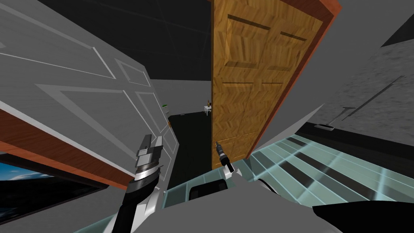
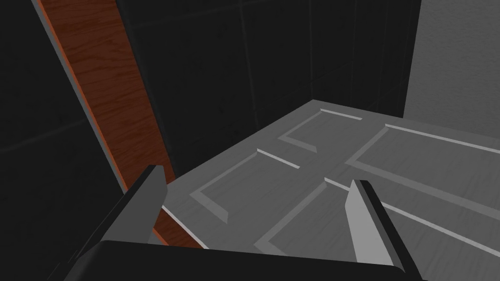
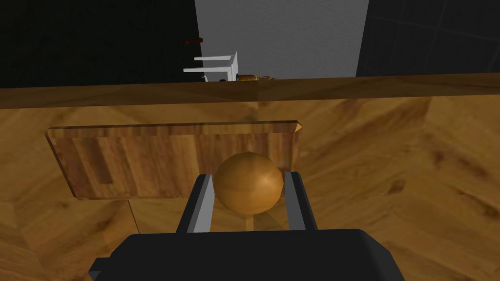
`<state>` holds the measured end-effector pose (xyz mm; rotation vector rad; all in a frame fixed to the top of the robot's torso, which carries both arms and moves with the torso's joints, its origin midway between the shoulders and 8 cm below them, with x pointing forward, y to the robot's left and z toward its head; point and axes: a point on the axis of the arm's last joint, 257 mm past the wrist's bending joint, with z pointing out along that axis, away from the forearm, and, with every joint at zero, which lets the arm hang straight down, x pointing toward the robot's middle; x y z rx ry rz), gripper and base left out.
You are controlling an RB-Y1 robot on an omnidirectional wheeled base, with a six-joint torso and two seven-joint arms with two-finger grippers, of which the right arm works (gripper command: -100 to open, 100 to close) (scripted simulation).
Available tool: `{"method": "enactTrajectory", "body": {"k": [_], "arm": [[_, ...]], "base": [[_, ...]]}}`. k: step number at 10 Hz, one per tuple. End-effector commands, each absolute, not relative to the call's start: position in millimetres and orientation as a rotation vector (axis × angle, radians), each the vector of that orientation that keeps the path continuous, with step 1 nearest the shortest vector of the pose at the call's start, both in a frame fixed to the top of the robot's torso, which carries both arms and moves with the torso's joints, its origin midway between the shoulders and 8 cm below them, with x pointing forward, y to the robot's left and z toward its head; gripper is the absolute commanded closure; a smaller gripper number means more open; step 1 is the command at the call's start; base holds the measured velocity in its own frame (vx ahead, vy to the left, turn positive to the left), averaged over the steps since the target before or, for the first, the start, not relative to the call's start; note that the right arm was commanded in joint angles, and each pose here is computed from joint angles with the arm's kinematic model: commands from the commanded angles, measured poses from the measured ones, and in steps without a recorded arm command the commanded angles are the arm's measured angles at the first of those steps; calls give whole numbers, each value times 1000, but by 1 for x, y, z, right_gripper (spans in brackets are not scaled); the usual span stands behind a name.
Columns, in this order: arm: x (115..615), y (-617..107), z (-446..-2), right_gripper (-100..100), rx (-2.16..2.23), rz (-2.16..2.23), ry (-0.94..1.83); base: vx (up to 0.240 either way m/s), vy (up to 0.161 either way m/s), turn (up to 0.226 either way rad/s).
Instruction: Push the door open
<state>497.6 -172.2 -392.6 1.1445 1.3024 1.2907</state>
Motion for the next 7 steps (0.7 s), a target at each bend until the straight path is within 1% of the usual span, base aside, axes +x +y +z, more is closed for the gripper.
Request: {"method": "enactTrajectory", "body": {"k": [1,4,6,7], "arm": [[499,-186,-393,100,1148,1270,1292],[499,-202,-393,100,1154,1244,1278],[500,-217,-392,100,1162,1219,1261],[500,-217,-392,100,1162,1219,1261]], "base": [[104,25,-19],[162,74,-36],[187,48,-24],[131,38,-18]]}}
